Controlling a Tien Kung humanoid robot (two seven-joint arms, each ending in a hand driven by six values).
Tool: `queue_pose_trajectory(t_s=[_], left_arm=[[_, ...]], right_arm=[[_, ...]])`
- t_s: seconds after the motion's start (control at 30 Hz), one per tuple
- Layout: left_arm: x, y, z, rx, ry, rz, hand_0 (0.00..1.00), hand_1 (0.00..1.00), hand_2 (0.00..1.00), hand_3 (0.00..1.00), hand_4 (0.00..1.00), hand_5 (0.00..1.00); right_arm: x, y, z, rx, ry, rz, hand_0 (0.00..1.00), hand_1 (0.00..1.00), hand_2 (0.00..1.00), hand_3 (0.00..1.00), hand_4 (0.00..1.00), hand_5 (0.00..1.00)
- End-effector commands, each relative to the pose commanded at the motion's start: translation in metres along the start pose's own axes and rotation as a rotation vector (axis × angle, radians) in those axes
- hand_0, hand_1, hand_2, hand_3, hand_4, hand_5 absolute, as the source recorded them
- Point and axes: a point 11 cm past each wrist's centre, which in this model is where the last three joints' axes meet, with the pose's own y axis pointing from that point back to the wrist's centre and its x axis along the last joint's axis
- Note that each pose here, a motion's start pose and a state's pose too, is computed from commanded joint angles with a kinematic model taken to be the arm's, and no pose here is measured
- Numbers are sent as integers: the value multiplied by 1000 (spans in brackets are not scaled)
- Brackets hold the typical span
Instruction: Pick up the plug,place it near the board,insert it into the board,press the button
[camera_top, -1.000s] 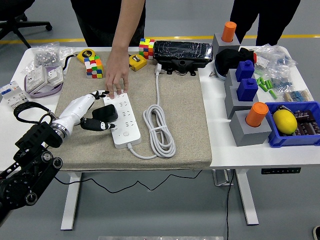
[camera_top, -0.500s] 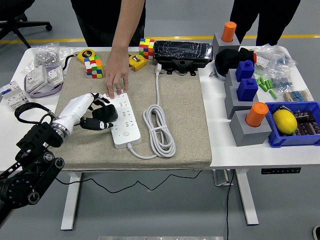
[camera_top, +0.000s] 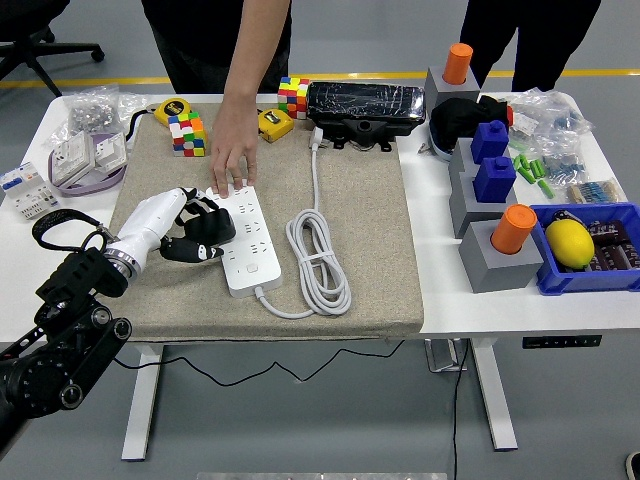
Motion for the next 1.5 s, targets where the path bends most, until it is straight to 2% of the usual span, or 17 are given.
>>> queue_pose_trajectory(t_s=[0.03, 0.4, 0.43, 0.6, 0.63, 0.8, 0.83, 1.0, 1.03, 1.5], left_arm=[[0, 0, 0, -1, 0, 0, 432, 650, 650, 655, 998, 194], [1, 0, 2, -4, -16, 9, 440, 664, 664, 661, 998, 205], [1, 0, 2, -3, -20, 11, 417, 646, 632, 638, 998, 213], [0, -1, 2, 3, -26, 15, 417, 646, 632, 638, 998, 213], [1, -2, 1, 4, -30, 17, 350, 595, 588, 579, 996, 200], [5, -2, 3, -3, -38, 41, 350, 595, 588, 579, 996, 200], [6, -3, 4, -5, -37, 48, 292, 521, 540, 536, 811, 123], [6, -4, 5, -3, -42, 50, 292, 521, 540, 536, 811, 123], [6, -4, 5, -1, -43, 48, 268, 463, 494, 523, 772, 103], [4, -5, 6, -1, -61, 29, 251, 431, 469, 515, 769, 88]], right_arm=[[0, 0, 0, 0, 0, 0, 822, 762, 751, 792, 998, 998], [2, 0, 1, -2, -1, 5, 822, 761, 752, 792, 998, 998], [2, 0, 1, -1, -1, 5, 822, 762, 751, 792, 998, 998], [2, 0, 0, -1, -2, 4, 822, 762, 751, 792, 998, 998], [2, 0, 0, 0, -3, 4, 822, 761, 751, 792, 998, 998], [1, 0, -1, 1, -5, 3, 822, 761, 751, 792, 998, 998], [1, 0, -1, 1, -5, 3, 822, 762, 751, 792, 998, 998], [0, 0, -2, 4, -4, 2, 822, 762, 751, 792, 998, 998], [0, 0, -2, 5, -5, 1, 822, 762, 751, 792, 998, 998], [0, 0, -3, 4, -8, 2, 822, 762, 751, 791, 998, 998]])
